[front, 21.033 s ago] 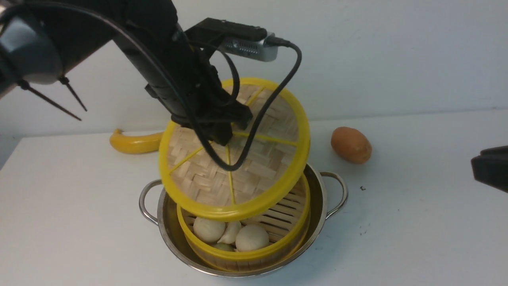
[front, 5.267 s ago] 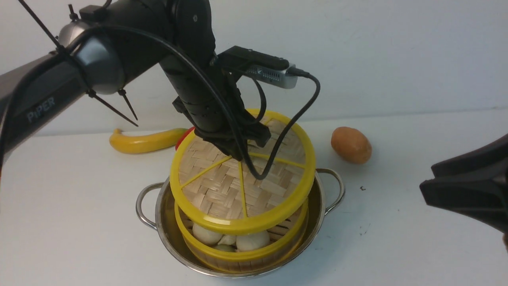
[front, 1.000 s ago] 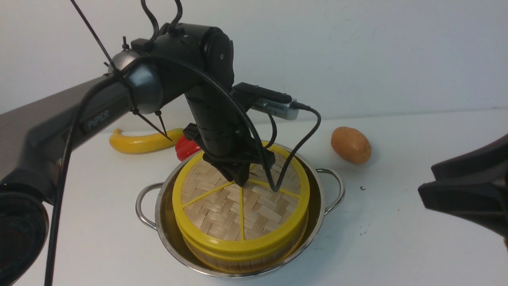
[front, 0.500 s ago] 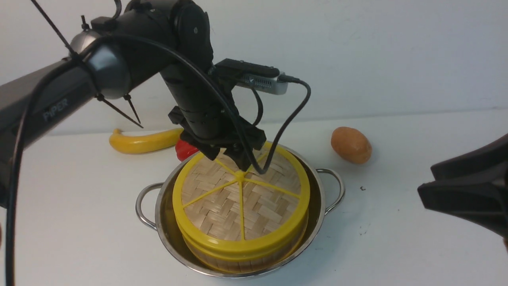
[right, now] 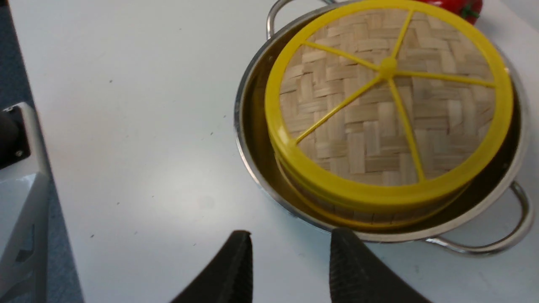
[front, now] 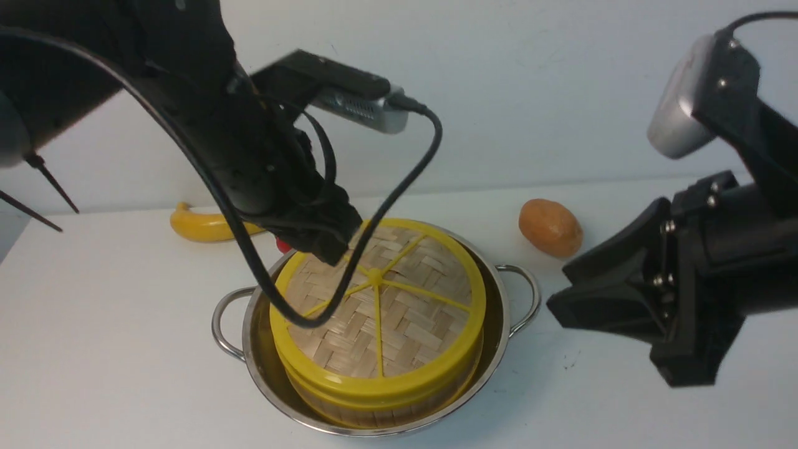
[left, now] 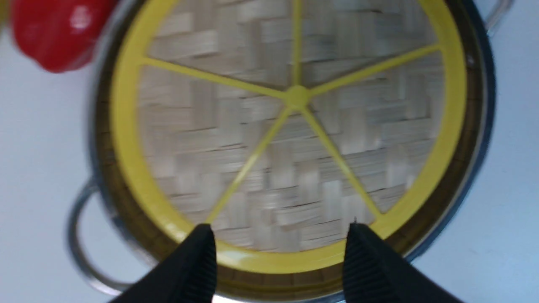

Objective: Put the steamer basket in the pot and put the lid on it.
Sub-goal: Use the left arm to place the steamer lid on the steamer

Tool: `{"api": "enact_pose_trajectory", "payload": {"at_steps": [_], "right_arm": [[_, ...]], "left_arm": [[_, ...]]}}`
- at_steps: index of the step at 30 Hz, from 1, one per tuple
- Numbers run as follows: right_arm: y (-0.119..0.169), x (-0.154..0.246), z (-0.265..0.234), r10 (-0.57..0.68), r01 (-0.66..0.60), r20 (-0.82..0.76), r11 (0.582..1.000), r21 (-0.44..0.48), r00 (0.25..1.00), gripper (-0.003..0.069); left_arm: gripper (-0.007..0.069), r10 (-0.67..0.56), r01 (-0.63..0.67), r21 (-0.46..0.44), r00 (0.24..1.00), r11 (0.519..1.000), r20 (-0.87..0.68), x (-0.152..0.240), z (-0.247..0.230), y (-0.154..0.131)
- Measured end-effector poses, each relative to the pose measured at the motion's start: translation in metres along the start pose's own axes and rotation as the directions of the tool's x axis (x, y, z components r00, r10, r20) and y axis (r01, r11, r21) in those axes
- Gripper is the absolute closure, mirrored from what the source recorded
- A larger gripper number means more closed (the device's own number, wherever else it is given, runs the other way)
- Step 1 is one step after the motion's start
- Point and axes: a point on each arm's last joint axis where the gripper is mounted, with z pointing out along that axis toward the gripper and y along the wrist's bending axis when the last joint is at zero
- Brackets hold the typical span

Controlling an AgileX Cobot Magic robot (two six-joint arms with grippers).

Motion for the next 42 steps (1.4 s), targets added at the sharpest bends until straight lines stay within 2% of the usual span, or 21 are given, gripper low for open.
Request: {"api": "enact_pose_trajectory", "payload": {"at_steps": [2, 3, 6, 12, 24, 36, 42], "right_arm": [[-0.004, -0.006, -0.002, -0.007, 0.006, 0.008, 0.999, 0.033, 1.0, 0.0418], [-0.004, -0.006, -0.003, -0.007, 0.007, 0.01, 0.999, 0.033, 1.0, 0.0418], [-0.006, -0.006, -0.004, -0.004, 0.004, -0.007, 0.998, 0.063, 1.0, 0.0418], [-0.008, -0.004, -0.004, 0.011, -0.008, -0.029, 0.996, 0.089, 1.0, 0.0418], [-0.008, -0.003, -0.004, 0.013, -0.01, -0.037, 0.996, 0.085, 0.999, 0.0418], [-0.008, -0.003, -0.004, 0.012, -0.009, -0.04, 0.996, 0.085, 0.999, 0.0418], [-0.008, -0.003, -0.004, 0.012, -0.008, -0.036, 0.996, 0.088, 0.999, 0.0418]], "left_arm": [[0.0249, 0.089, -0.089, 0.034, 0.996, 0.995, -0.009, 0.003, 0.014, -0.005], [0.0249, 0.097, -0.097, 0.033, 0.995, 0.995, -0.008, 0.003, 0.015, -0.005], [0.0249, 0.22, -0.221, -0.005, 0.975, 0.975, -0.015, 0.004, 0.019, -0.005], [0.0249, 0.278, -0.279, -0.021, 0.96, 0.96, -0.038, -0.002, 0.043, 0.002], [0.0249, 0.256, -0.254, 0.031, 0.955, 0.967, -0.151, -0.004, 0.107, 0.01], [0.0249, 0.032, -0.032, 0.002, 0.97, 0.999, -0.241, 0.007, 0.105, 0.038], [0.0249, 0.049, -0.033, 0.081, 0.978, 0.996, -0.201, 0.006, 0.098, 0.031]]}}
